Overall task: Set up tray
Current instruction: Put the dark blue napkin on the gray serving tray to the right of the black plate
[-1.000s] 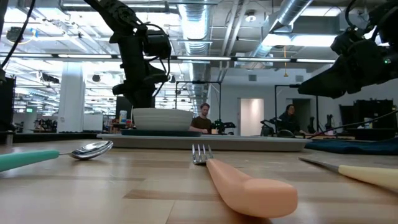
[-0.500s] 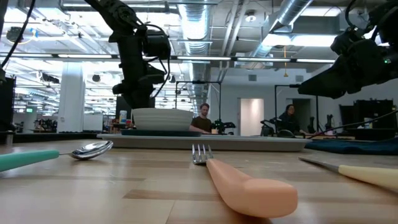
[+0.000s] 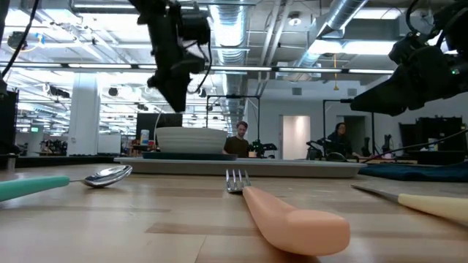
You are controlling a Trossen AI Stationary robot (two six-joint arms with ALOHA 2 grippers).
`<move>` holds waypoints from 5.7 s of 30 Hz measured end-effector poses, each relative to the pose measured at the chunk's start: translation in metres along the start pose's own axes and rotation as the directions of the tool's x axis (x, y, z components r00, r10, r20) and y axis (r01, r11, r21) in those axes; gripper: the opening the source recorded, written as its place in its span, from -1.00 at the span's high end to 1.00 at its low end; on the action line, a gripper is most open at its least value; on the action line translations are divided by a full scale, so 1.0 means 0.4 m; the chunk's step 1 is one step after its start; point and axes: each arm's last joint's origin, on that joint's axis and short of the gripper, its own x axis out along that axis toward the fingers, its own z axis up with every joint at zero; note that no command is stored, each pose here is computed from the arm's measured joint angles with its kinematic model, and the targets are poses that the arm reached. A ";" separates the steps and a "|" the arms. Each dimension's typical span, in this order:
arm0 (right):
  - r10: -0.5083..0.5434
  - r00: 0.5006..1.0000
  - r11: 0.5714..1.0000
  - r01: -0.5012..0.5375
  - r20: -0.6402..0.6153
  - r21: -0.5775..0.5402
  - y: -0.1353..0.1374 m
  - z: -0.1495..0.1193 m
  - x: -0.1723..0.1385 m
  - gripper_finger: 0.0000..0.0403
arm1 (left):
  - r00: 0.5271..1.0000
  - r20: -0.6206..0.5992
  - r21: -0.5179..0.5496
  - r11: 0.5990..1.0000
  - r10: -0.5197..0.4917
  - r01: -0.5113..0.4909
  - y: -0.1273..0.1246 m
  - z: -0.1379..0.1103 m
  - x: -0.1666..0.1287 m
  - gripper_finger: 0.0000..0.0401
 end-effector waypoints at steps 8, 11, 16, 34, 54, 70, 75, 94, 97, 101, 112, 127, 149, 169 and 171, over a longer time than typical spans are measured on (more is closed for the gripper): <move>0.011 0.994 0.993 -0.025 0.112 0.118 0.003 0.029 -0.002 -0.05 | 0.970 0.218 0.138 0.988 -0.102 0.073 -0.095 0.024 -0.147 0.51; 0.014 0.986 0.989 -0.038 0.165 0.143 0.004 0.042 -0.004 -0.05 | 0.928 0.348 0.195 0.978 -0.134 0.069 -0.121 0.010 -0.217 0.51; -0.002 0.987 0.997 -0.010 0.159 0.071 0.002 0.051 -0.002 -0.05 | 0.815 0.534 0.252 0.962 -0.227 0.103 -0.122 -0.043 -0.326 0.51; -0.060 0.739 0.992 0.120 -0.671 0.044 -0.020 0.147 0.030 -0.05 | 0.423 0.587 0.572 0.723 -0.691 0.387 -0.106 -0.320 -0.252 0.51; -0.043 0.133 0.997 0.071 -0.990 -0.034 0.026 0.103 0.128 -0.05 | 0.317 0.553 0.665 0.637 -0.770 0.390 -0.111 -0.369 -0.275 0.51; -0.065 -0.117 0.996 -0.068 -0.991 -0.057 -0.002 -0.020 0.224 -0.04 | 0.257 0.535 0.713 0.593 -0.805 0.373 -0.082 -0.429 -0.303 0.51; -0.031 -0.139 0.998 -0.065 -0.990 -0.022 -0.016 -0.024 0.237 0.08 | 0.254 0.532 0.725 0.589 -0.808 0.356 -0.057 -0.456 -0.317 0.51; -0.135 -0.030 0.991 0.020 -0.990 -0.135 -0.016 0.069 0.244 0.96 | 0.290 0.527 0.722 0.601 -0.799 0.344 -0.038 -0.479 -0.317 0.51; -0.158 0.020 0.987 0.040 -0.987 -0.157 -0.006 0.129 0.236 0.98 | 0.291 0.528 0.721 0.602 -0.798 0.343 -0.038 -0.479 -0.317 0.51; -0.255 0.108 0.966 0.075 -0.961 -0.248 0.014 0.219 0.223 0.98 | 0.291 0.528 0.721 0.602 -0.798 0.343 -0.038 -0.479 -0.317 0.51; -0.560 0.324 0.828 0.254 -0.762 -0.500 0.079 0.441 0.187 0.99 | 0.301 0.523 0.720 0.602 -0.798 0.346 -0.038 -0.480 -0.314 0.51; -0.410 0.563 0.876 0.025 -0.718 -0.481 0.219 0.600 0.130 1.00 | 0.315 0.516 0.707 0.603 -0.797 0.370 -0.038 -0.481 -0.311 0.51; -0.377 0.399 0.830 -0.255 -0.836 -0.496 0.106 0.610 0.368 0.99 | 0.315 0.515 0.670 0.604 -0.797 0.431 -0.038 -0.481 -0.311 0.51; -0.730 0.437 0.649 0.204 -0.525 -0.733 -0.385 0.675 0.462 0.99 | 0.341 0.526 0.663 0.626 -0.780 0.410 -0.037 -0.482 -0.306 0.51; -0.655 0.499 0.711 0.153 -0.568 -0.686 -0.378 0.655 0.473 0.99 | 0.341 0.525 0.663 0.626 -0.780 0.410 -0.037 -0.482 -0.306 0.51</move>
